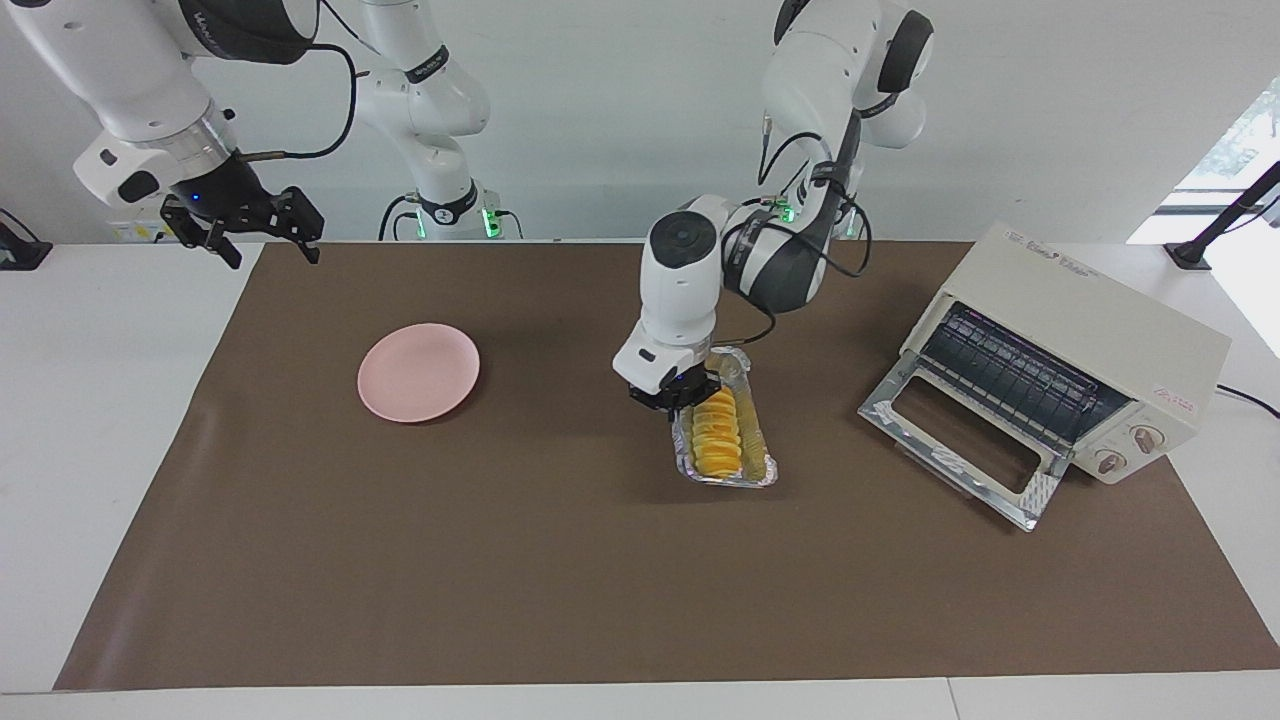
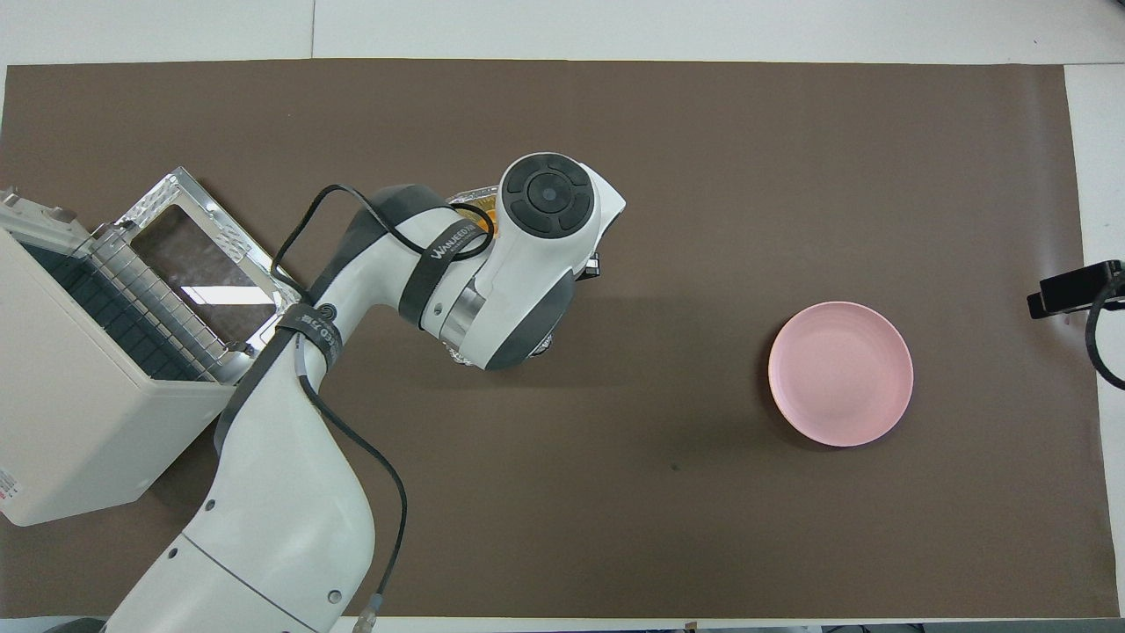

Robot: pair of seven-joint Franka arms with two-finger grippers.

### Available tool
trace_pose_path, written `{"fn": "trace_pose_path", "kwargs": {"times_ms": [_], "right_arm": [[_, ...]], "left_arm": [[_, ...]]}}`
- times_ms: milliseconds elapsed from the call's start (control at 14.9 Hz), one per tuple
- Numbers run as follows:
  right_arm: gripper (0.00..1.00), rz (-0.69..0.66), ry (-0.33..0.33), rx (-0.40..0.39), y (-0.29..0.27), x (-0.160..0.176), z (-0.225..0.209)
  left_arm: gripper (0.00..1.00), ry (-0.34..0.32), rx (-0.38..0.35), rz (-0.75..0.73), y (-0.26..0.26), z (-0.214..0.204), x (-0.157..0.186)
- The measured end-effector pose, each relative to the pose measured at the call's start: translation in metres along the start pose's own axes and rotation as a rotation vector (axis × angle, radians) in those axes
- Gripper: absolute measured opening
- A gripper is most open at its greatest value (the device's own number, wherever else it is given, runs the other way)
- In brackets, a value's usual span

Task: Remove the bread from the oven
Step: 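Pull the foil tray out of the oven onto the table with the left gripper, then release the tray with the left gripper while the right gripper reaches it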

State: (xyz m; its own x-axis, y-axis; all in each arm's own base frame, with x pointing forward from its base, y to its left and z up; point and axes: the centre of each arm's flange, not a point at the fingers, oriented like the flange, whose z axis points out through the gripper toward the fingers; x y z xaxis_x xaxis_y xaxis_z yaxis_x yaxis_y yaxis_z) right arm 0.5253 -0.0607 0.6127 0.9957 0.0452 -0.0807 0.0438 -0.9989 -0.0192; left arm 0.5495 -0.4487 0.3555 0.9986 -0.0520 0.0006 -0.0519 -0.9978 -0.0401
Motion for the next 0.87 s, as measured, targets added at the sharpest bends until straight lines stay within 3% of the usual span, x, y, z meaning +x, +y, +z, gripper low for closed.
{"fn": "trace_pose_path", "kwargs": {"times_ms": [269, 336, 605, 739, 874], "right_arm": [[1.0, 0.001, -0.001, 0.0, 0.0, 0.0, 0.0], [1.0, 0.001, -0.002, 0.0, 0.0, 0.0, 0.0], [1.0, -0.007, -0.004, 0.0, -0.004, 0.0, 0.001], [1.0, -0.016, -0.007, 0.0, -0.016, 0.002, 0.003], [1.0, -0.008, 0.005, -0.004, -0.046, 0.007, 0.005]], "left_arm": [[0.02, -0.028, 0.02, -0.004, -0.001, 0.021, -0.001], [0.08, -0.023, 0.019, -0.016, -0.003, 0.018, 0.001], [0.51, 0.012, 0.018, -0.157, -0.024, -0.012, 0.017], [0.71, 0.016, 0.026, -0.236, -0.064, -0.061, 0.029], [0.95, -0.004, 0.039, -0.341, -0.141, -0.127, 0.036]]}}
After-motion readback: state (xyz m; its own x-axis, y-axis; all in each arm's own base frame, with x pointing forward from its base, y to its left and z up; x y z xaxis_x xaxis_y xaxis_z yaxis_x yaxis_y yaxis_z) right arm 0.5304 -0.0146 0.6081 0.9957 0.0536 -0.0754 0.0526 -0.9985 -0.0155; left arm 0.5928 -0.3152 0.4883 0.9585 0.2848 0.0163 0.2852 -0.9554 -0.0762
